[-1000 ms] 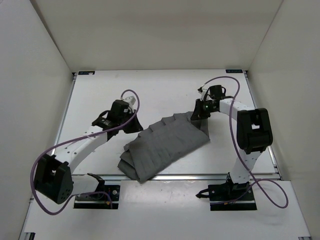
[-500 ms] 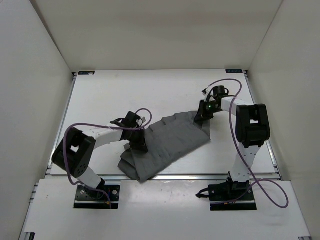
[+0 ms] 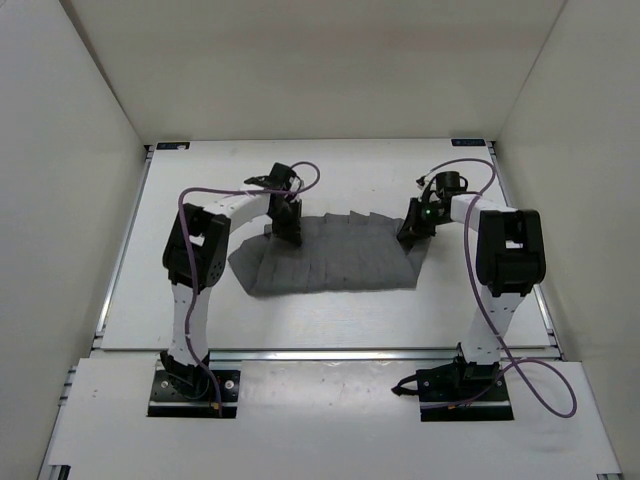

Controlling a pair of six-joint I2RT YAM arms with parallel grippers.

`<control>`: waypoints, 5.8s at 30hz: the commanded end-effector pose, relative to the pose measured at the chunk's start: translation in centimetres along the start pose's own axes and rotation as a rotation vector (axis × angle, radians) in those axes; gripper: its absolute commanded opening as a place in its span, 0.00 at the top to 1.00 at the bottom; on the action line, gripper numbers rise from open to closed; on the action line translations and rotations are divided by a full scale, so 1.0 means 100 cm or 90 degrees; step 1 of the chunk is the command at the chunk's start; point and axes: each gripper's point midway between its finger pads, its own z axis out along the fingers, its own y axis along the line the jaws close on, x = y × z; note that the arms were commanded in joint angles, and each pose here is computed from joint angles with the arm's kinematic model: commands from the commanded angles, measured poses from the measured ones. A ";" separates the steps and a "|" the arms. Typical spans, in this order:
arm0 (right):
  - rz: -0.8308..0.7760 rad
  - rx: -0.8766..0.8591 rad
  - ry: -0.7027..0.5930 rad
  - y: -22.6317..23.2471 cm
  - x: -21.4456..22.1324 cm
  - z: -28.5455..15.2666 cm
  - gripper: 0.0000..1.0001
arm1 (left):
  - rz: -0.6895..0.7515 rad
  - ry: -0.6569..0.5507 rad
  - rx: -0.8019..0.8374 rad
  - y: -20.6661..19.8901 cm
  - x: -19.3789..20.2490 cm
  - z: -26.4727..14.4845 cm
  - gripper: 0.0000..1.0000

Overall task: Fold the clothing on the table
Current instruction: Fold the skirt

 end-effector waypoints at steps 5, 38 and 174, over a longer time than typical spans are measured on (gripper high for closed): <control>0.033 0.067 -0.083 -0.019 -0.035 -0.032 0.94 | 0.064 0.006 -0.053 0.012 -0.032 0.000 1.00; 0.027 0.112 -0.011 -0.002 0.059 -0.033 0.15 | 0.008 -0.026 -0.109 0.057 0.038 -0.060 0.66; -0.112 0.022 -0.131 0.068 0.002 -0.097 0.35 | -0.091 -0.250 -0.094 0.072 0.077 -0.154 0.18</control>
